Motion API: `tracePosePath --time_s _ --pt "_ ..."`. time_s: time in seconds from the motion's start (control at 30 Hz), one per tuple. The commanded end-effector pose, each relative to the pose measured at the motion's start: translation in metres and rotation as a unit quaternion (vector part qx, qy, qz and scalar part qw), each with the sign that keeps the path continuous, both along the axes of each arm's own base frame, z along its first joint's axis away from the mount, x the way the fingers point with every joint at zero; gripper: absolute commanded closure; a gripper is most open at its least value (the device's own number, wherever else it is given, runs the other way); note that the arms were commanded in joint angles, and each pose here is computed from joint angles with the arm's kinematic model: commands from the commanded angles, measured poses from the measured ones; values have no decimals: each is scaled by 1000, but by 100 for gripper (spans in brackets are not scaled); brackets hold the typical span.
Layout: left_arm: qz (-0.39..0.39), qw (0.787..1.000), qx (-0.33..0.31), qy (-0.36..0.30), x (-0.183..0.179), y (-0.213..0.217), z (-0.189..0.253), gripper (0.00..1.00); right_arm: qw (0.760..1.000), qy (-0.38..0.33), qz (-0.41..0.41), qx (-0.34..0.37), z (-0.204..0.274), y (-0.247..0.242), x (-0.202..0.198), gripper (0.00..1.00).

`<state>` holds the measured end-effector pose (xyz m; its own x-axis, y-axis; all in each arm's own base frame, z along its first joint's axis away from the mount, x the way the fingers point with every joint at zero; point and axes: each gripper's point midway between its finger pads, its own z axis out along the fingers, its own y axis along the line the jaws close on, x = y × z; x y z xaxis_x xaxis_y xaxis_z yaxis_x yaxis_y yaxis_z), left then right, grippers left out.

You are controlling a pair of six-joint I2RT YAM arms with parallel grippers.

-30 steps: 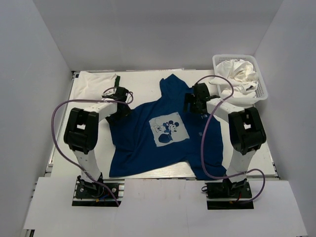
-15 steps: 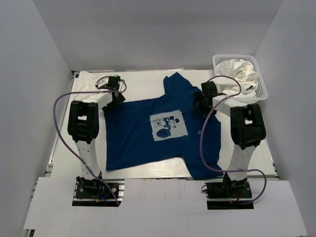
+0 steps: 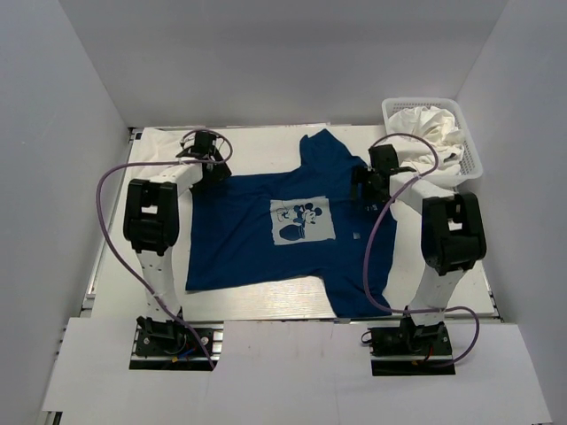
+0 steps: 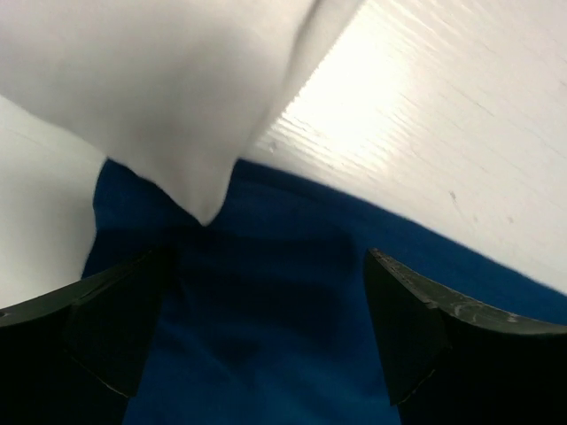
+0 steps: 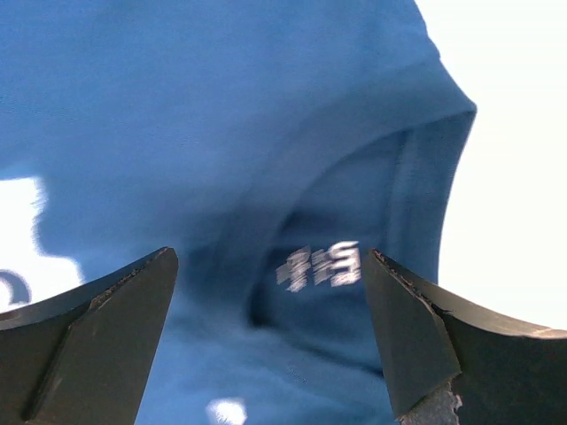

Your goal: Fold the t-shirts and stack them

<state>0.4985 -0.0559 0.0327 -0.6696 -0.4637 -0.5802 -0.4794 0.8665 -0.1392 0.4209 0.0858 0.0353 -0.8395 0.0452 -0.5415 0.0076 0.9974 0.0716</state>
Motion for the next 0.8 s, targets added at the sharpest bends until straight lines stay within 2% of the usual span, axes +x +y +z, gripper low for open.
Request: tracePosePath --time_s 0.0,0.07,0.2,0.37,0.43,0.53,0.6,0.77 --pt "-34 997 -37 -63 5 -18 61 0 993 -79 81 17 62 31 6 10" --pt "-35 995 -39 -84 2 -17 86 0 989 -107 101 24 87 49 -2 10" --pt "-47 993 -42 -101 -14 -17 111 0 989 -87 116 32 87 67 -35 10" --pt "-80 992 -77 -55 -63 -35 81 0 991 -49 101 71 70 76 -92 10" --pt "-88 989 -113 -29 -88 -48 55 0 992 -27 96 81 53 76 -112 10" --pt "-107 982 -150 -28 -101 -69 38 0 991 47 91 83 13 67 -150 10" --pt "-111 984 -142 -7 -107 -74 21 0 991 81 80 74 -4 58 -167 10" --pt "-74 991 -95 52 -106 -58 -11 0 989 142 16 45 -24 29 -201 10"
